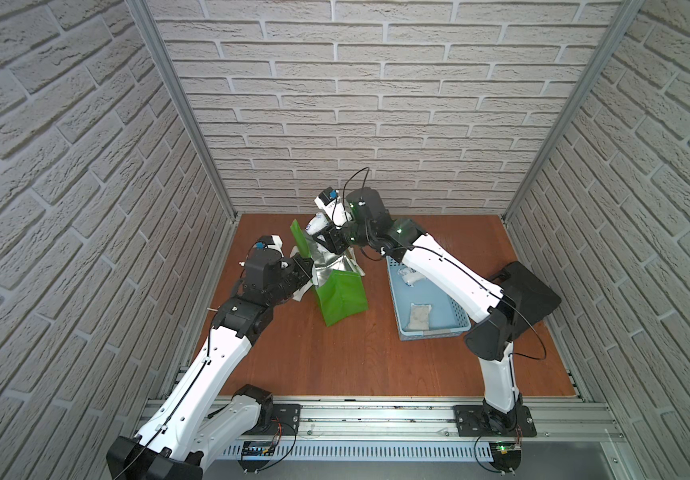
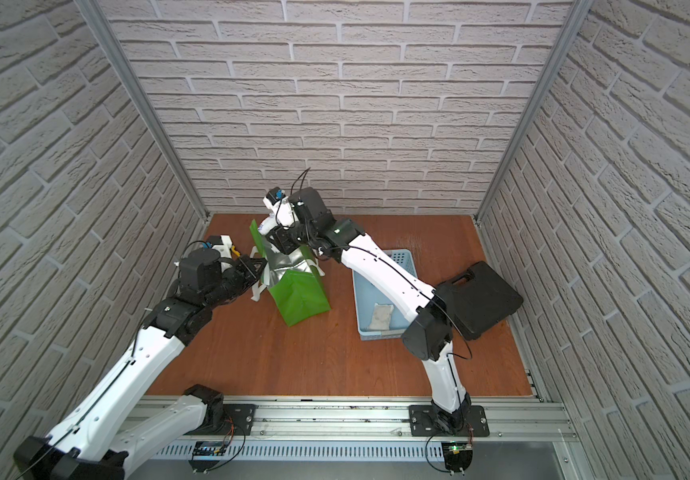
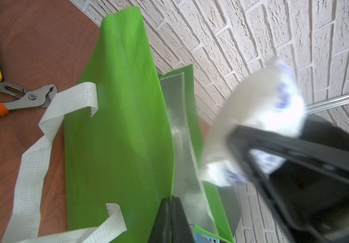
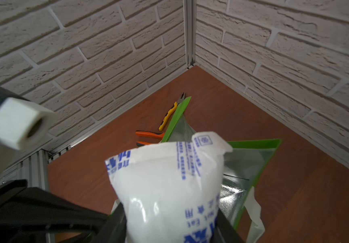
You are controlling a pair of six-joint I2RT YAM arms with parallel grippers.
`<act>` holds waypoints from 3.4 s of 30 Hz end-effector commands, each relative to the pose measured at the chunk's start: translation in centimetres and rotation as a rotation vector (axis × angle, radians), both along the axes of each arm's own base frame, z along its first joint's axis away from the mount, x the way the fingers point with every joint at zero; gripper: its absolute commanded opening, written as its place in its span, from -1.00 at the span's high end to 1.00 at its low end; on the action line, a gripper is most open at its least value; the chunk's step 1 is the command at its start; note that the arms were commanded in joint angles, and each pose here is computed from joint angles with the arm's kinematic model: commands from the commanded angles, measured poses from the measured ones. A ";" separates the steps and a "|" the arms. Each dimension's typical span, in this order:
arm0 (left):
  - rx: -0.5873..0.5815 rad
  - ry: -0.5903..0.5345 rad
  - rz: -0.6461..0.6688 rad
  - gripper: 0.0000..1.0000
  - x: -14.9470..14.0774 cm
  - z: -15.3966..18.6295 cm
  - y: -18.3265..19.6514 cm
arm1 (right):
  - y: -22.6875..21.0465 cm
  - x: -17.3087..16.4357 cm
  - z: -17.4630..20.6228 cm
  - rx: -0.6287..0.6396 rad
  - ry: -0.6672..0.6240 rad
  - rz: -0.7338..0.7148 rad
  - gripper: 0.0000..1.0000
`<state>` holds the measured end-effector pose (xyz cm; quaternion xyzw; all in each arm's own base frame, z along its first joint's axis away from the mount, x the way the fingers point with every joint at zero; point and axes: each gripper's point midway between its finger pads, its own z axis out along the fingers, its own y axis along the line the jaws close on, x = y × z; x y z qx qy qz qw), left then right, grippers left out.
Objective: Place the ice pack in the delivery bag
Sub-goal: Place the ice pack in the delivery bag, then pick up the ice pack from the bin, then place the ice pack in the delivery bag.
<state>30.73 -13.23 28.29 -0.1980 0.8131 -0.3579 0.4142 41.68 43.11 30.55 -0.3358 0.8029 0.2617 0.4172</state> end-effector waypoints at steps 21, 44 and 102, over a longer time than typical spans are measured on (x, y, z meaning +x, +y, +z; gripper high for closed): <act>0.076 -0.021 0.064 1.00 -0.5 0.3 2.0 | -9.9 0.2 5.7 -0.168 -0.170 -0.184 -0.68; 0.091 -0.052 0.048 1.00 -0.4 1.4 1.9 | -28.8 -9.4 -19.6 -0.402 0.474 -0.603 -0.87; 0.022 -0.082 -0.002 1.00 0.0 3.5 0.3 | -5.0 -3.0 9.3 0.202 -0.059 -0.163 0.36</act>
